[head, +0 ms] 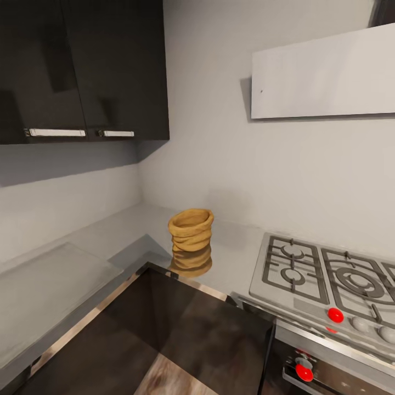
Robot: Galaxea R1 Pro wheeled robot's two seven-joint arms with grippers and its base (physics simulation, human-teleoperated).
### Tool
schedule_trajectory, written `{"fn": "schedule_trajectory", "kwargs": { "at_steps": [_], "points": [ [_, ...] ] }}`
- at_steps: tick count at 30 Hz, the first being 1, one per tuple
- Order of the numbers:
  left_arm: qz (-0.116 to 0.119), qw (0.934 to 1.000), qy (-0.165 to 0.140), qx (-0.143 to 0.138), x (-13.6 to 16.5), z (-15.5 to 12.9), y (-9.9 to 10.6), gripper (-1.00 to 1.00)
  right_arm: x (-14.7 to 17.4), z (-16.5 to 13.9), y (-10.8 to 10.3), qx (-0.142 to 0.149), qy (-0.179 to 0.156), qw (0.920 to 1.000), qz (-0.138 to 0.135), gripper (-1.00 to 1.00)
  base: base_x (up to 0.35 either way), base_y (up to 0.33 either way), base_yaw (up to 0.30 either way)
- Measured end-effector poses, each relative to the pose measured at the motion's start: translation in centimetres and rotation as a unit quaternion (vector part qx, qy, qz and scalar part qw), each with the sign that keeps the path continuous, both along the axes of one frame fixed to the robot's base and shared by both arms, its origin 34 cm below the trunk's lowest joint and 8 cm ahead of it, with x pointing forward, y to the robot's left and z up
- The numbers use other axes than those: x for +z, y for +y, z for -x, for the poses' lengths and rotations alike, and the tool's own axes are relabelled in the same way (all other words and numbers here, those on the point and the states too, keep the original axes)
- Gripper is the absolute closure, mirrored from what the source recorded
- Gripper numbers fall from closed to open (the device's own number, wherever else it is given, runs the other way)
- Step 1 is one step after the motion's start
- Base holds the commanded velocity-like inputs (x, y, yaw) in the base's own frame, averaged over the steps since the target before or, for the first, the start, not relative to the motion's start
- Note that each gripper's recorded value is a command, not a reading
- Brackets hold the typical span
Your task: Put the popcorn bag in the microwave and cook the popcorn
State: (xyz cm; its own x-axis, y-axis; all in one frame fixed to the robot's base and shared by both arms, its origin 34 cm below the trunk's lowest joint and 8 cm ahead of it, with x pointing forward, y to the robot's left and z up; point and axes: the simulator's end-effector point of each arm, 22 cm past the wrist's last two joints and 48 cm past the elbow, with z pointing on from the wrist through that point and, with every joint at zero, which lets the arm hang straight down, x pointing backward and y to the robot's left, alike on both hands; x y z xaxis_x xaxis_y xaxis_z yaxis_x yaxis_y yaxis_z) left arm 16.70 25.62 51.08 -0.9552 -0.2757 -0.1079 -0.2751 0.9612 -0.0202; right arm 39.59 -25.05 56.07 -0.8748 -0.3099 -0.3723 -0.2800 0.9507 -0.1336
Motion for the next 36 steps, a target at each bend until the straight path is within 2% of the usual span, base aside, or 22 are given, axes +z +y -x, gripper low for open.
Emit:
{"fn": "schedule_trajectory", "kwargs": {
  "at_steps": [1, 2, 4, 6, 8, 12, 14, 16, 20, 24, 29, 31, 33, 36],
  "points": [
    [0.0, 1.0, 0.0, 0.0, 0.0, 0.0, 0.0, -1.0, 1.1, -0.9, 3.3, 0.016, 0.046, 0.998, -0.041, -1.0, 0.0, 0.0, 0.0],
    [0.0, 1.0, 0.0, 0.0, 0.0, 0.0, 0.0, -1.0, 4.3, -5.5, 4.1, 0.023, 0.011, 0.9981, -0.055, -1.0, 0.0, 0.0, 0.0],
    [0.001, 1.0, 0.0, 0.0, 0.0, 0.0, -0.1, -1.0, 8.0, -8.6, 7.0, 0.062, 0.004, 0.995, -0.079, -1.0, 0.0, 0.0, 0.0],
    [0.001, 1.0, 0.0, 0.0, 0.0, 0.0, -0.1, -1.0, 10.5, -10.4, 8.1, 0.075, -0.009, 0.9939, -0.08, -1.0, 0.0, 0.0, 0.0],
    [0.002, 1.0, 0.0, -0.001, 0.0, 0.0, -0.3, -1.0, 14.4, -12.9, 9.6, 0.082, -0.036, 0.9924, -0.085, -1.0, 0.0, 0.0, 0.0],
    [0.002, 1.0, 0.0, -0.002, 0.0, 0.0, -0.4, -1.0, 19.0, -15.1, 11.5, 0.088, -0.064, 0.989, -0.1, -1.0, 0.0, 0.0, 0.0],
    [0.002, 1.0, -0.001, -0.002, 0.0, 0.0, -0.4, -1.0, 22.8, -16.0, 13.4, 0.105, -0.083, 0.9856, -0.104, -1.0, 0.0, 0.0, 0.0],
    [0.003, 1.0, 0.0, -0.002, 0.0, 0.0, -0.4, -1.0, 24.8, -15.2, 16.5, 0.121, -0.077, 0.9828, -0.116, -1.0, 0.0, 0.0, 0.0],
    [0.002, 1.0, -0.001, -0.002, 0.0, 0.0, -0.4, -1.0, 25.9, -14.1, 20.0, 0.129, -0.057, 0.9802, -0.139, -1.0, 0.0, 0.0, 0.0],
    [0.002, 1.0, 0.0, -0.002, 0.0, 0.0, -0.4, -1.0, 28.4, -16.4, 20.3, 0.131, -0.07, 0.98, -0.133, -1.0, 0.0, 0.0, 0.0],
    [0.003, 1.0, -0.001, -0.002, 0.0, -0.1, -0.4, -1.0, 32.7, -20.2, 20.6, 0.139, -0.106, 0.9771, -0.121, -1.0, 0.0, 0.0, 0.0],
    [0.003, 1.0, -0.001, -0.002, 0.0, -0.1, -0.4, -1.0, 35.2, -22.3, 20.6, 0.143, -0.131, 0.9739, -0.118, -1.0, 0.0, 0.0, 0.0],
    [0.002, 1.0, -0.001, -0.002, 0.0, -0.1, -0.4, -1.0, 42.2, -27.2, 20.6, 0.151, -0.199, 0.9623, -0.108, -1.0, 0.0, 0.0, 0.0],
    [0.002, 1.0, -0.001, -0.002, 0.0, 0.0, -0.4, -1.0, 46.5, -29.6, 20.7, 0.155, -0.236, 0.9537, -0.103, -1.0, 0.0, 0.0, 0.0]
  ]
}}
